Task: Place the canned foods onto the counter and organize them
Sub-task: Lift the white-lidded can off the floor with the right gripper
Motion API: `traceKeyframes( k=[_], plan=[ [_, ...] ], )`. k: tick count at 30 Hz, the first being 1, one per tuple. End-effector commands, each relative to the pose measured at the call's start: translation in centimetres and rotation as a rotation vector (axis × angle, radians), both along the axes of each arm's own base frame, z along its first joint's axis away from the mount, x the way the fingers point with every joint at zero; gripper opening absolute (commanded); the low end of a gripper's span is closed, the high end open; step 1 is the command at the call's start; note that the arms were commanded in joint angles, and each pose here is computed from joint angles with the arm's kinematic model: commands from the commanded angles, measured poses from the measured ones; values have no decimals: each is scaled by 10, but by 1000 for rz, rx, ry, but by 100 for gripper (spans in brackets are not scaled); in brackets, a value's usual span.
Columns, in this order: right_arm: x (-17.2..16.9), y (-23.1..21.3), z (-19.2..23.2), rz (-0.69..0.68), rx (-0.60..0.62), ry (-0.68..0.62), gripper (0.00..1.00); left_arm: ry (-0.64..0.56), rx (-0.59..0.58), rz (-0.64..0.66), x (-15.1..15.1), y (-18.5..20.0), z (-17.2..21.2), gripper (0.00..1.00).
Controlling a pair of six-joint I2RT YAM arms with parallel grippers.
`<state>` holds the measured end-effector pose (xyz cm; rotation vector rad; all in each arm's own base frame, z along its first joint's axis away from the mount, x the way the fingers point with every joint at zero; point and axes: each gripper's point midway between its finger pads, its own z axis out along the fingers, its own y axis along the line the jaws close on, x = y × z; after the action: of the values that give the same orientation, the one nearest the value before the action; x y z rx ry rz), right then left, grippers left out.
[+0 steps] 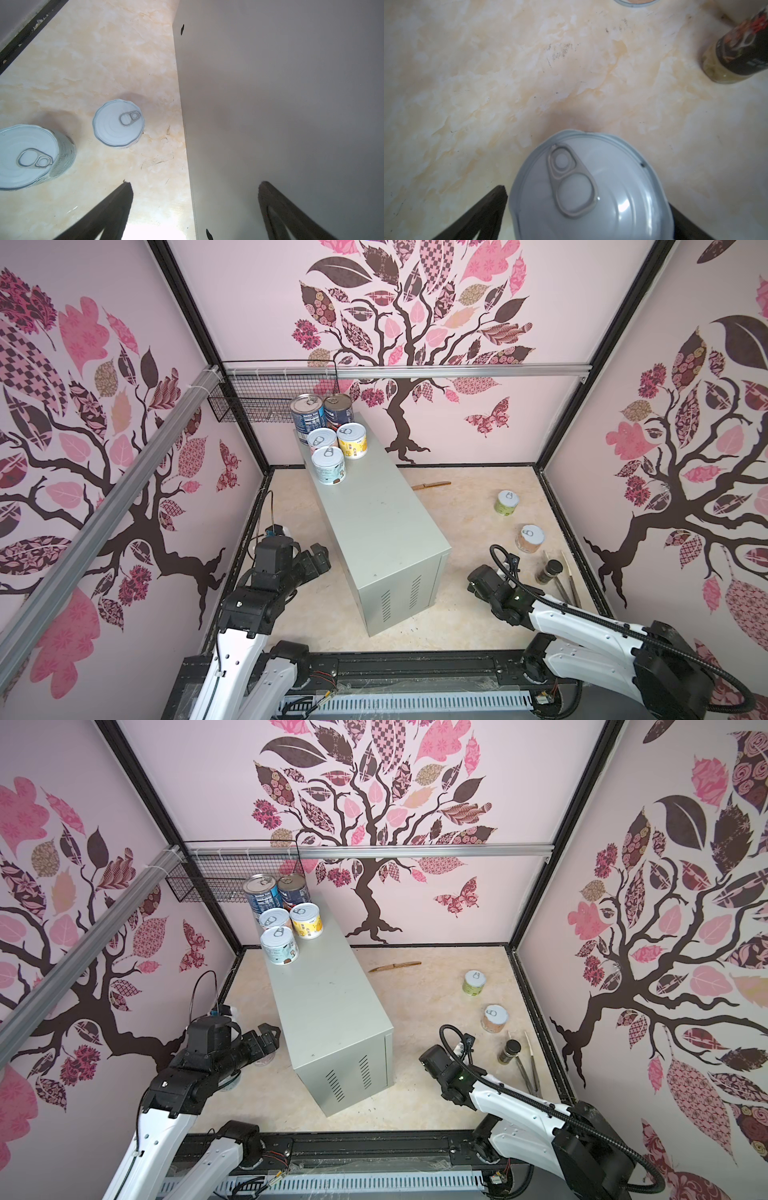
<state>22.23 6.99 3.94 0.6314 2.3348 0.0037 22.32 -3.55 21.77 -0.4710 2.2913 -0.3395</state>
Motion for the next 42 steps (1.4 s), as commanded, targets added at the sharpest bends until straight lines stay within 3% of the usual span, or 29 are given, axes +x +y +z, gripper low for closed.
traceKeyframes(
  k=[1, 10, 22, 31, 42],
  plan=[
    [7, 5, -3, -1, 4, -8, 100, 14, 5, -11, 0, -1, -9, 98],
    [13, 15, -10, 43, -26, 36, 94, 15, 4, -7, 1, 1, -9, 98],
    [19, 29, 5, 142, 16, -17, 64, 14, 4, -2, 1, 2, -9, 98],
    [30, 56, 63, 380, 11, -136, 62, 14, 8, 3, 1, 3, -9, 98],
    [49, 69, 165, 462, -59, -230, 60, 12, 7, 1, 0, 2, -9, 98]
  ],
)
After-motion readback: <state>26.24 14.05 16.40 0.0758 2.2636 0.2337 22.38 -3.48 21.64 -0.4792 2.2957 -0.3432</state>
